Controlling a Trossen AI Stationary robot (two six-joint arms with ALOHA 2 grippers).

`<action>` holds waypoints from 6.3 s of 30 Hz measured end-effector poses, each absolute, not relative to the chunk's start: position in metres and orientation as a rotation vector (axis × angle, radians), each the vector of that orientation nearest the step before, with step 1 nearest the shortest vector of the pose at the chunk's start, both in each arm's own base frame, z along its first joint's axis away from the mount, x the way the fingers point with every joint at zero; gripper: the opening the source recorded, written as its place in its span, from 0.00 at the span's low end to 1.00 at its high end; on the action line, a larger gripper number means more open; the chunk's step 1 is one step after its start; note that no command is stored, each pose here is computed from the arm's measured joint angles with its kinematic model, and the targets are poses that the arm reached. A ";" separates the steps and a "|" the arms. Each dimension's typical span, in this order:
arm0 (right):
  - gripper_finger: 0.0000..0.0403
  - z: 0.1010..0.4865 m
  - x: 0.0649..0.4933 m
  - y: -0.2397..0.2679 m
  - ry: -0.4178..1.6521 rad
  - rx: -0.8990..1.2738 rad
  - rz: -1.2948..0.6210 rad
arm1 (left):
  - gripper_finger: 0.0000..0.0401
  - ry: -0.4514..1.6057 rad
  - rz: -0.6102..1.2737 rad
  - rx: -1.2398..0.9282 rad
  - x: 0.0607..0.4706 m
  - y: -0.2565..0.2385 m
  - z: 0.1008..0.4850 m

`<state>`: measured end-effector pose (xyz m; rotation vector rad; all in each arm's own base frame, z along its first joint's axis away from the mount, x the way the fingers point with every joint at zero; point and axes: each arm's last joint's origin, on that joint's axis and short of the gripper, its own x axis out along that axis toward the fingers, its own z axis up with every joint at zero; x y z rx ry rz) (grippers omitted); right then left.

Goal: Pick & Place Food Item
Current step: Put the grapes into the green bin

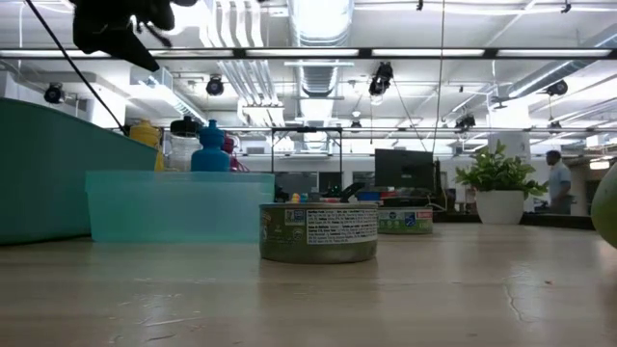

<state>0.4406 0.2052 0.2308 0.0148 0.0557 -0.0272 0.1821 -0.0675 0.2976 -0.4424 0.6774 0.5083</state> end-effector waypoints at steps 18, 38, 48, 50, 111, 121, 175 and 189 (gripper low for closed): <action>0.24 0.180 0.481 0.192 -0.025 0.053 0.150 | 0.98 0.677 0.508 -0.443 0.182 -0.068 0.298; 0.24 0.191 0.484 0.185 -0.007 0.052 0.118 | 0.98 0.739 0.433 -0.211 0.181 -0.067 0.297; 0.24 0.190 0.484 0.184 -0.004 0.051 0.117 | 0.98 0.738 0.433 -0.211 0.181 -0.067 0.297; 0.24 0.191 0.484 0.184 -0.007 0.053 0.116 | 0.98 0.738 0.433 -0.211 0.181 -0.067 0.297; 0.60 0.114 0.542 0.186 0.294 0.112 0.073 | 0.98 0.735 0.432 -0.209 0.181 -0.067 0.297; 0.76 0.116 0.542 0.187 0.290 0.114 0.081 | 0.98 0.735 0.432 -0.209 0.181 -0.067 0.297; 0.82 0.205 0.339 0.114 -0.008 0.127 0.032 | 0.98 0.736 0.433 -0.210 0.181 -0.067 0.297; 0.82 0.209 0.343 0.115 -0.025 0.129 0.035 | 0.98 0.735 0.433 -0.210 0.181 -0.067 0.297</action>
